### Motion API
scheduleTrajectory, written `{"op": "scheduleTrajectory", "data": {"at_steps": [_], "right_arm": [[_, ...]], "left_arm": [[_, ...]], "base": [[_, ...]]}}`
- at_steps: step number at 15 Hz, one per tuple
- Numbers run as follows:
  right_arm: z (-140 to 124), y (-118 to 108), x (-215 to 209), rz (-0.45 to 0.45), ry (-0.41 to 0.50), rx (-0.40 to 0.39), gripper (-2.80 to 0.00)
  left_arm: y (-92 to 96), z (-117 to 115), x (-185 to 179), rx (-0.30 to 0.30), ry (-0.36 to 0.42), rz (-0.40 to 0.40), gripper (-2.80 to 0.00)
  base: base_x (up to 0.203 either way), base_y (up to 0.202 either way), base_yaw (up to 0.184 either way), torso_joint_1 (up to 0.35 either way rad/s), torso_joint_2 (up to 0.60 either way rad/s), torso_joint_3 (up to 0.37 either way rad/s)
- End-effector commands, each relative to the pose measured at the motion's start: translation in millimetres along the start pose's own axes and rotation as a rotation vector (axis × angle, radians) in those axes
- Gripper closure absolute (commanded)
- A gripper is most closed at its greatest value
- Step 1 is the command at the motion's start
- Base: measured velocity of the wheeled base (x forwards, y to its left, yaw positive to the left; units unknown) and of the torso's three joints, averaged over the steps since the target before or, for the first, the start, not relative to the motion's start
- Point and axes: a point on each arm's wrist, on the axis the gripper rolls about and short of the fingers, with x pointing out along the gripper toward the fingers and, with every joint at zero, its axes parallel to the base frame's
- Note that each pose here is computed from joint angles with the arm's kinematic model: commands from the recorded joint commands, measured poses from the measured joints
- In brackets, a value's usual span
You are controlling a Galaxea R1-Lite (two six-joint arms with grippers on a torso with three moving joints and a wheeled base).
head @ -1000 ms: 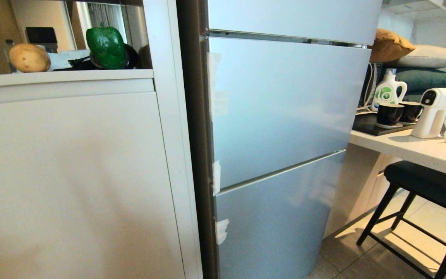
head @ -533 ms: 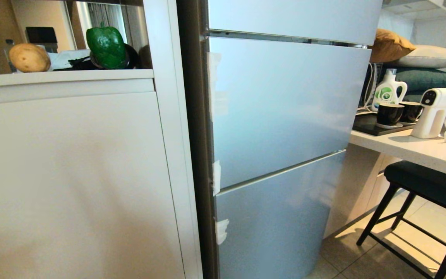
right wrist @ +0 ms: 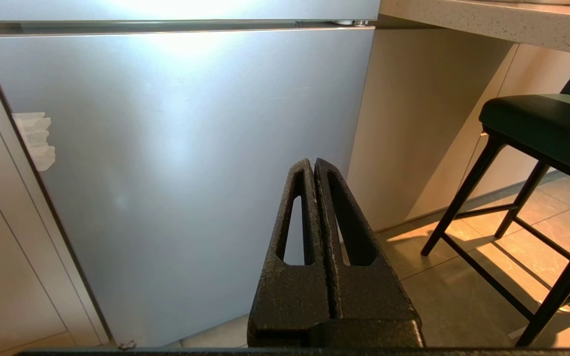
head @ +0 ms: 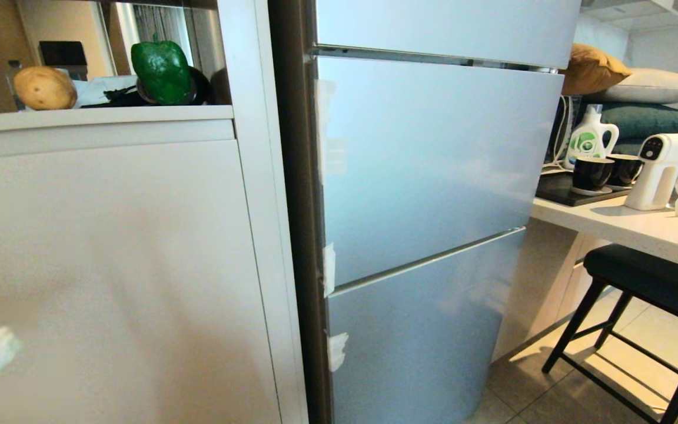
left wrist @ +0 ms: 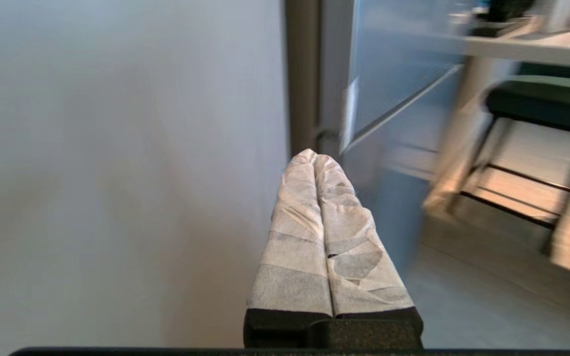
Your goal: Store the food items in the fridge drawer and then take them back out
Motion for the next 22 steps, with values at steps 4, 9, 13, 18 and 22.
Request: {"op": "scheduleTrajectory", "data": {"at_steps": [4, 9, 13, 18, 22], "right_arm": [[0, 0, 0, 0.001, 0.002, -0.001, 0.0], [0, 0, 0, 0.001, 0.002, -0.001, 0.0], [0, 0, 0, 0.001, 0.002, 0.001, 0.0], [0, 0, 0, 0.0, 0.002, 0.004, 0.0], [0, 0, 0, 0.0, 0.003, 0.008, 0.0]], "left_arm": [[-11.1, 27, 127, 0.005, 0.049, -0.192, 0.0], [-44.5, 35, 204, 0.009, -0.028, -0.083, 0.0], [-56.4, 30, 257, -0.003, -0.091, -0.028, 0.0], [-62.6, 33, 290, -0.01, -0.125, -0.009, 0.0], [-67.0, 36, 312, -0.013, -0.15, -0.001, 0.0]], "base": [[0.0, 0.0, 0.0, 0.0, 0.0, 0.0], [0.0, 0.0, 0.0, 0.0, 0.0, 0.0], [0.0, 0.0, 0.0, 0.0, 0.0, 0.0], [0.0, 0.0, 0.0, 0.0, 0.0, 0.0], [0.0, 0.0, 0.0, 0.0, 0.0, 0.0]]}}
